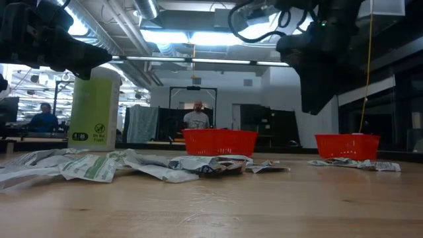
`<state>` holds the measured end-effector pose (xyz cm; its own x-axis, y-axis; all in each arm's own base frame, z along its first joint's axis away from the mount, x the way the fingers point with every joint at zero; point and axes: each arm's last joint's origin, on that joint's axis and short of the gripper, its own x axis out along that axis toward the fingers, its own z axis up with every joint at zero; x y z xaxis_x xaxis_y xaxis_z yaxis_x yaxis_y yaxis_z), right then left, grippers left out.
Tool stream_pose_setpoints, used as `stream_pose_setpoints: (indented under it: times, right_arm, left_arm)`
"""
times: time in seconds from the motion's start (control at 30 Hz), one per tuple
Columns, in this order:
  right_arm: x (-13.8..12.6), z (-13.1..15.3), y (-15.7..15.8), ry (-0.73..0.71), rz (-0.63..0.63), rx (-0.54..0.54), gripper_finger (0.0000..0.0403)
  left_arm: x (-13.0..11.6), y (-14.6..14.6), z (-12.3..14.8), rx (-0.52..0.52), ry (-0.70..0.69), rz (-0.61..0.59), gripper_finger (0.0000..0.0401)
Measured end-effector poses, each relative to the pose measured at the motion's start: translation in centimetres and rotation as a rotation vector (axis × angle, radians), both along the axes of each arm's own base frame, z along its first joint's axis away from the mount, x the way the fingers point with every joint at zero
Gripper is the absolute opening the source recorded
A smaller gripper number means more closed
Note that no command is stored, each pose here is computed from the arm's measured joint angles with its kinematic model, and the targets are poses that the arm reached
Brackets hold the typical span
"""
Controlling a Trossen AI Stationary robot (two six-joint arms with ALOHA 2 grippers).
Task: Pick & Place First Aid Supplies
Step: Put the orange ointment pack into the red container
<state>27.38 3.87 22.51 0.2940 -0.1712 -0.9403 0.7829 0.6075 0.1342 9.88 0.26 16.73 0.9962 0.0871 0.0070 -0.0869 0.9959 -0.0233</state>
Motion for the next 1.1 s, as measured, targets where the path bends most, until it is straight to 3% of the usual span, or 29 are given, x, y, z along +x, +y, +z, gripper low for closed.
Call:
stream_pose_setpoints:
  times: [0.27,0.63,0.9,1.1]
  right_arm:
    - [0.4,0.1,-0.3,0.027,0.353,-0.149,0.0109]
    - [0.0,-1.2,-0.3,0.062,0.376,-0.175,0.0109]
    - [-1.8,-3.6,1.3,0.164,0.507,-0.163,0.0109]
    - [-2.6,-4.4,1.8,0.184,0.471,-0.226,0.0109]
  left_arm:
    - [0.0,0.0,0.0,0.0,0.0,0.0,0.0088]
    - [0.0,0.0,0.0,0.0,0.0,0.0,0.0088]
    - [0.0,0.0,0.0,0.0,0.0,0.0,0.0088]
    - [0.0,0.0,0.0,0.0,0.0,0.0,0.0088]
